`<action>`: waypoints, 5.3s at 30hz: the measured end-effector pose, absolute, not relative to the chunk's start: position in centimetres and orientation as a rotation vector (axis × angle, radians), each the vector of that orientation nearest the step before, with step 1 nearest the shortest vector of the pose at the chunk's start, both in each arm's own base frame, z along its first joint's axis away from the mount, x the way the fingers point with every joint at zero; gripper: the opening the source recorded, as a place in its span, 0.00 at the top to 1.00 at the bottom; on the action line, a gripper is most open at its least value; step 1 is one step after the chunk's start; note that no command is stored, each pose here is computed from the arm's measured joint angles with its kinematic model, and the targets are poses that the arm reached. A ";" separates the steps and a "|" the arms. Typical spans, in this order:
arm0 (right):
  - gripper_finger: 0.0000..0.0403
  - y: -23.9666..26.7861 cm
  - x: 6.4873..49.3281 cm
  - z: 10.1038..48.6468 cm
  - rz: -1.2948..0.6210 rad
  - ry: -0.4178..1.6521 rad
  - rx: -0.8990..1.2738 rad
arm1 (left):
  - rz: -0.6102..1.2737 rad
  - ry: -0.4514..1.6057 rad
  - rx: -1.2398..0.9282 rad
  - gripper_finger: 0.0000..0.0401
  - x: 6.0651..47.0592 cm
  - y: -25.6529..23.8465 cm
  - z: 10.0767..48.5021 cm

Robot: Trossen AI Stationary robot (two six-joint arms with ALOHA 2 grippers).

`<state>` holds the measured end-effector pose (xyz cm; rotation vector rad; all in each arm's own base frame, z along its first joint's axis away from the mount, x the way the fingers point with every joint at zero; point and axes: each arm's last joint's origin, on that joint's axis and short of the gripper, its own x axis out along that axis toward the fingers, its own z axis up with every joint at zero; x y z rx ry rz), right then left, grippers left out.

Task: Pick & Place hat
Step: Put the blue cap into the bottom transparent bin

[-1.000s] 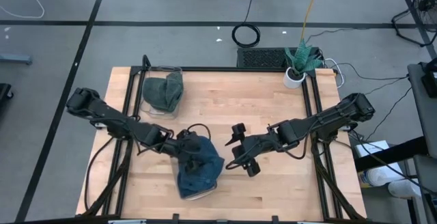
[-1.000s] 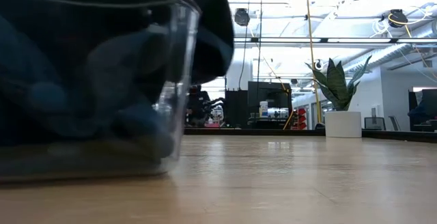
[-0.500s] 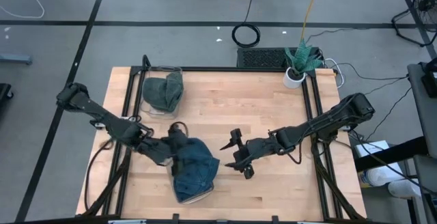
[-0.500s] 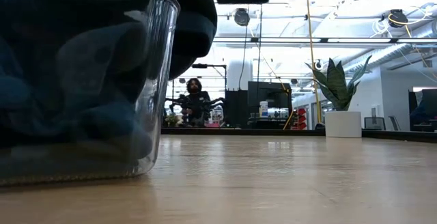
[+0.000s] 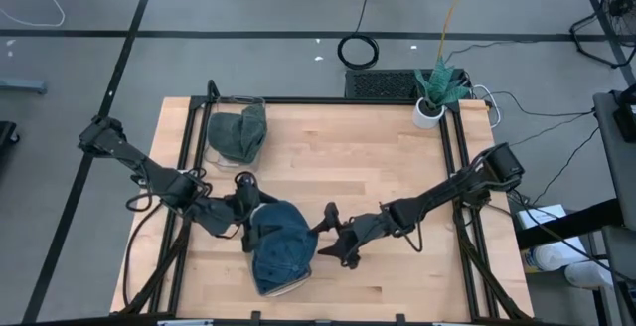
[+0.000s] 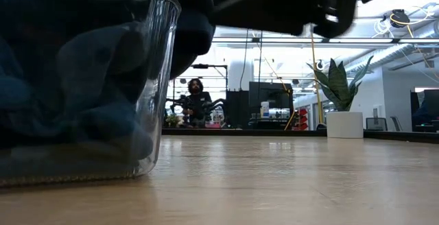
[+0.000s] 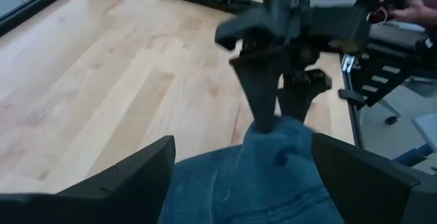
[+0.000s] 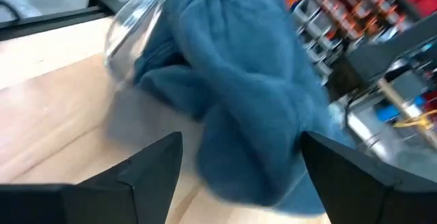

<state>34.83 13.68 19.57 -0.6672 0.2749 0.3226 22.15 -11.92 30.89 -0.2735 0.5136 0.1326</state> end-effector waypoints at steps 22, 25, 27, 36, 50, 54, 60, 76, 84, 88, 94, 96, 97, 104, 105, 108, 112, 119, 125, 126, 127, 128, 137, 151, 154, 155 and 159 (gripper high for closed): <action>0.99 14.1 36.2 22.7 0.345 0.124 -0.687 | 0.146 0.523 -0.266 0.12 22.2 -11.8 30.8; 1.00 15.1 36.5 24.2 0.395 0.068 -0.639 | 0.166 0.513 -0.262 0.12 22.2 -11.7 30.8; 1.00 15.6 37.1 24.4 0.438 0.036 -0.580 | 0.175 0.508 -0.260 0.12 22.2 -11.7 30.8; 1.00 15.5 41.4 20.3 0.439 0.088 -0.607 | 0.198 0.499 -0.262 0.12 22.3 -11.4 30.8; 1.00 13.9 42.4 21.6 0.553 -0.069 -0.868 | 0.198 0.500 -0.259 0.12 22.3 -11.4 30.8; 1.00 12.5 42.8 21.2 0.556 -0.046 -0.865 | 0.207 0.496 -0.257 0.12 22.3 -11.4 30.8; 1.00 12.0 42.9 21.7 0.534 -0.061 -0.849 | 0.209 0.495 -0.262 0.12 22.3 -11.4 30.8; 1.00 12.4 42.6 21.5 0.604 -0.048 -0.814 | 0.116 0.717 -0.244 0.12 24.1 -11.8 27.7; 1.00 12.0 42.7 21.4 0.599 -0.029 -0.796 | -0.020 0.814 -0.308 0.12 24.3 -13.0 26.7; 1.00 12.0 42.7 21.3 0.603 -0.008 -0.796 | -0.067 0.843 -0.269 0.12 24.0 -14.3 26.2; 1.00 12.0 42.7 21.2 0.604 -0.006 -0.795 | -0.084 0.807 -0.199 0.12 23.5 -15.7 26.0; 1.00 11.9 42.7 21.2 0.604 0.002 -0.795 | -0.057 0.792 -0.175 0.12 23.6 -15.9 25.8; 1.00 11.8 42.7 21.2 0.602 0.003 -0.795 | -0.042 0.795 -0.175 0.12 23.7 -16.0 25.7; 1.00 11.7 42.7 21.1 0.591 0.027 -0.757 | 0.184 0.953 -0.368 0.12 24.1 -14.5 23.7; 1.00 11.6 42.8 21.0 0.584 0.038 -0.749 | 0.228 0.977 -0.388 0.12 24.1 -14.2 23.3; 1.00 11.4 42.8 20.8 0.546 0.074 -0.730 | 0.281 1.027 -0.411 0.12 24.3 -13.7 22.6; 0.99 12.0 42.7 20.8 0.441 0.117 -0.747 | 0.285 1.037 -0.421 0.12 24.3 -13.6 22.6; 0.94 14.1 42.0 20.7 0.234 0.205 -0.818 | 0.378 1.093 -0.453 0.12 23.6 -13.2 22.2; 0.90 16.6 40.8 20.8 0.098 0.254 -0.948 | 0.429 1.117 -0.471 0.12 23.1 -12.9 22.2; 0.89 16.9 40.6 20.8 0.073 0.262 -0.971 | 0.422 1.117 -0.479 0.12 23.1 -12.9 22.3; 0.89 17.1 40.5 20.8 0.052 0.271 -0.988 | 0.420 1.113 -0.492 0.12 23.0 -12.8 22.5; 0.89 17.2 40.4 20.8 0.028 0.280 -1.002 | 0.419 1.106 -0.507 0.12 22.9 -12.8 22.7; 0.88 16.2 39.7 21.5 -0.109 0.344 -1.009 | 0.601 1.156 -0.610 0.12 20.6 -12.2 23.3; 0.88 12.4 34.8 24.7 -0.182 0.290 -0.799 | 0.685 1.251 -0.705 0.12 19.9 -12.1 23.2; 0.88 11.9 33.8 25.0 -0.192 0.262 -0.771 | 0.681 1.254 -0.704 0.12 19.9 -12.1 23.2; 0.88 11.9 33.6 25.1 -0.194 0.253 -0.766 | 0.681 1.256 -0.703 0.12 19.8 -12.1 23.1; 0.88 11.5 32.7 25.3 -0.207 0.221 -0.743 | 0.696 1.285 -0.702 0.12 19.5 -11.4 21.4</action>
